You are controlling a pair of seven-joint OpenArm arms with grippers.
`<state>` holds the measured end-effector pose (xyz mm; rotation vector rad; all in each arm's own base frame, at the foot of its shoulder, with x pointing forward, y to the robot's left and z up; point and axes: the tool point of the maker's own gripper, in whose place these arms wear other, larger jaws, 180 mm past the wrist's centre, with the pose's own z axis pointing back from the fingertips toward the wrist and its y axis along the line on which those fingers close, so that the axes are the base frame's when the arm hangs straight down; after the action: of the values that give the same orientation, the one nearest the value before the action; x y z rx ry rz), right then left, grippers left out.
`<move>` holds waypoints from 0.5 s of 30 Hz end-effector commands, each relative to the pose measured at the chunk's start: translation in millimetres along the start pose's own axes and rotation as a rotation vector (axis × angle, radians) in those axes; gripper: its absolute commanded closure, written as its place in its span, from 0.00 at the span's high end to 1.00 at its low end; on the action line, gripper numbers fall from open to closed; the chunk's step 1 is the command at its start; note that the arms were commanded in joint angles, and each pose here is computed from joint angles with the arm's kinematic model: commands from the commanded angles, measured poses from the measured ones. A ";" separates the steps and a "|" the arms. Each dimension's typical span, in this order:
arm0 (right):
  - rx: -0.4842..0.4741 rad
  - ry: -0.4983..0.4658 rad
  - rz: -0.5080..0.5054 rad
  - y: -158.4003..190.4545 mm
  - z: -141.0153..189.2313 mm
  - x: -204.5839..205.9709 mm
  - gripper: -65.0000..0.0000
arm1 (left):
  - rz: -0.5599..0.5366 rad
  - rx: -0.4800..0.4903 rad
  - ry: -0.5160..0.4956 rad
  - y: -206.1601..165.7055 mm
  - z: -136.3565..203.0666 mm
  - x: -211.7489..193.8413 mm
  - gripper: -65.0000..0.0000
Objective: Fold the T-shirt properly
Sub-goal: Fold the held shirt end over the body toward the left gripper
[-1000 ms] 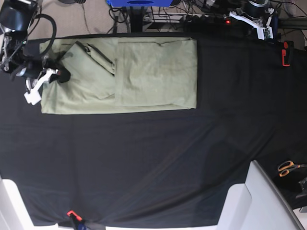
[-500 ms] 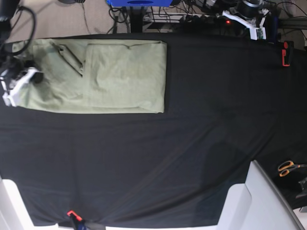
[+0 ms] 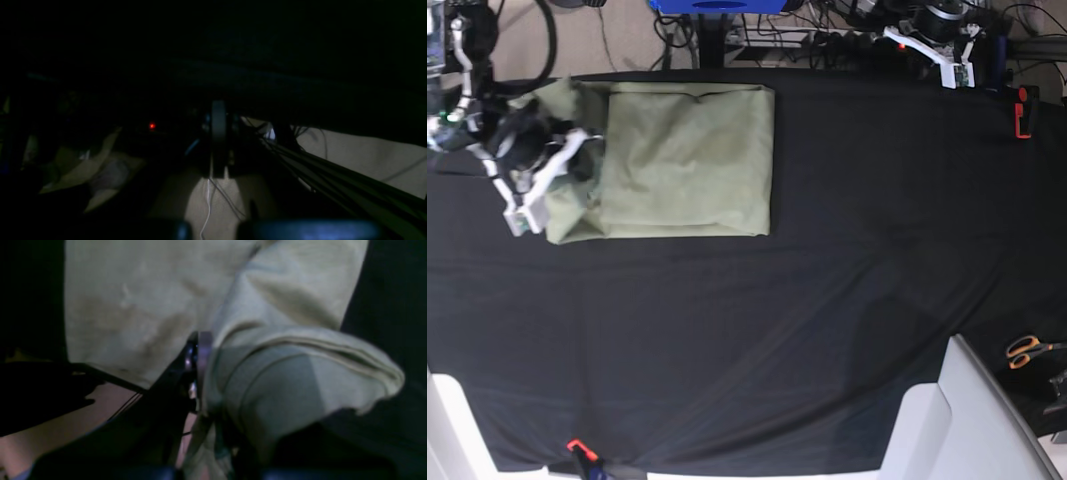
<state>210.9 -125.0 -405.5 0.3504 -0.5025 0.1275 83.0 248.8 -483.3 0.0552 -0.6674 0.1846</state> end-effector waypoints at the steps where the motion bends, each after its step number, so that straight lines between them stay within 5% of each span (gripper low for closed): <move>1: 0.022 -0.040 0.020 8.8 1.4 14.1 0.01 | -0.007 0.006 -0.017 3.6 3.2 3.2 0.00; 15: 0.181 -0.024 0.023 91.1 -22.5 20.1 0.01 | -0.006 0.006 -0.015 3.8 3.1 2.6 0.00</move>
<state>212.9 -33.1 -395.5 0.5063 -0.4841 0.1944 82.4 248.4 -483.8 0.0543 -0.6659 0.1862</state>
